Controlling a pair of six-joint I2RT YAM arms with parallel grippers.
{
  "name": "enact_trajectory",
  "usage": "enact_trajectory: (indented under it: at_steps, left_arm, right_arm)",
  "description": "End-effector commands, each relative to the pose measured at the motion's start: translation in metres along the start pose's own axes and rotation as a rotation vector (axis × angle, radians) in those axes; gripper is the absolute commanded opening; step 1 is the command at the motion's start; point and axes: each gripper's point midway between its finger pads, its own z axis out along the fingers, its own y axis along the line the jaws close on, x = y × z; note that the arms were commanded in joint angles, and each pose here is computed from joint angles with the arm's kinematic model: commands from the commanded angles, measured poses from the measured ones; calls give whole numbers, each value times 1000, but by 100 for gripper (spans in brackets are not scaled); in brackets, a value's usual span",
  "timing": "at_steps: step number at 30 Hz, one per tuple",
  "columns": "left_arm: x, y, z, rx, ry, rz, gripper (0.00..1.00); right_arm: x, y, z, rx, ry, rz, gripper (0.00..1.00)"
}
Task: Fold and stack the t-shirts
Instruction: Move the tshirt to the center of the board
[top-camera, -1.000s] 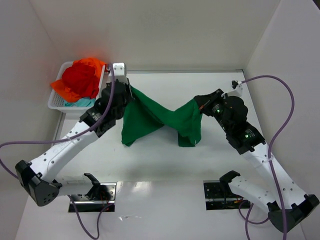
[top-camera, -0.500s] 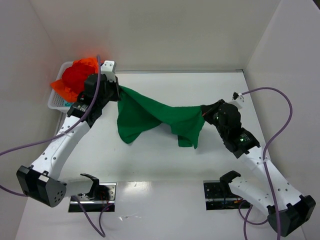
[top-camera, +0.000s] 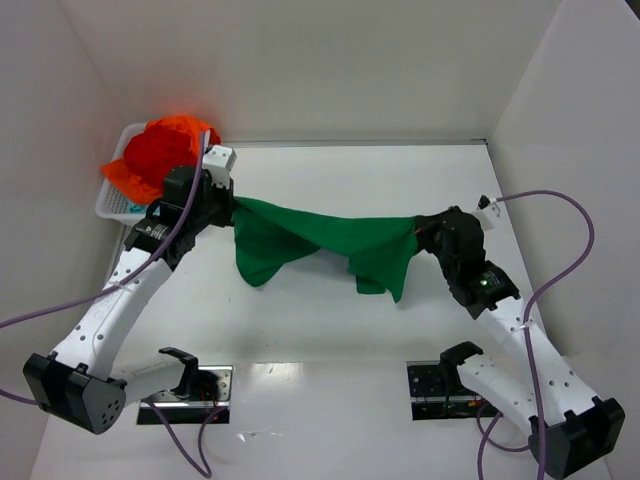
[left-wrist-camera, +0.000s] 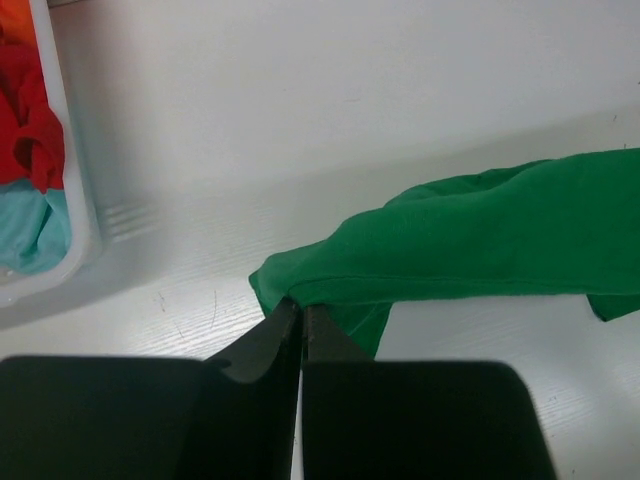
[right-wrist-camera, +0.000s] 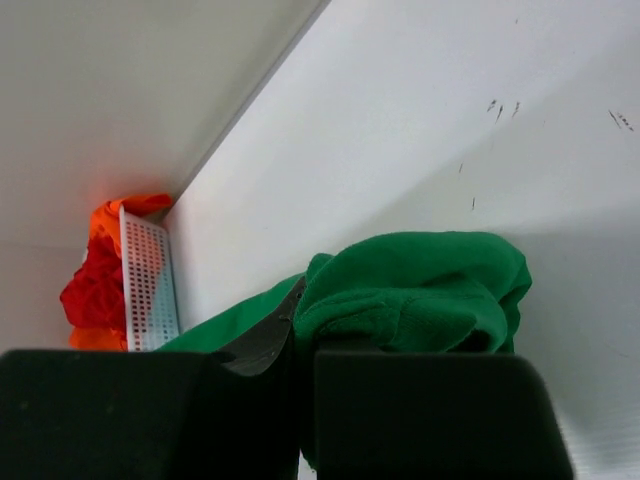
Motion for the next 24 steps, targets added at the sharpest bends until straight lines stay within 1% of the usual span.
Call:
enact_trajectory:
  at_steps: [1,2,4,7,8,12,15,17,19,20,22,23,24]
  left_arm:
    - [2,2,-5,-1,8,15,0]
    - [2,4,-5,-14,7,2,0]
    - [11,4,5,-16,50,3,0]
    - [22,-2,13,23,97,14,1]
    - [23,-8,13,47,98,29,9]
    - [31,-21,17,100,131,47,28]
    - [36,-24,21,119,151,46,34]
    - [44,-27,22,138,183,43,48]
    - [54,-28,29,133,228,9,72]
    - [55,-30,29,127,243,-32,83]
    - [67,-29,35,94,303,-95,93]
    - [69,-33,37,76,318,-194,94]
    - [73,-37,37,79,334,-253,94]
  right_arm:
    - [-11,0,2,-4,-49,45,4]
    - [-3,-9,5,16,-36,44,4]
    - [3,-13,7,19,-22,52,7]
    - [7,-19,7,29,-17,57,7]
    - [5,-18,5,19,-22,62,8]
    - [5,-20,1,18,-23,62,8]
    - [9,-26,1,26,-18,58,8]
    - [12,-26,2,18,-9,69,8]
    - [16,-28,4,20,5,65,8]
    - [19,-31,5,27,9,71,8]
    - [19,-31,5,27,9,71,8]
    - [19,-31,5,27,9,71,8]
    - [19,-31,5,27,9,71,8]
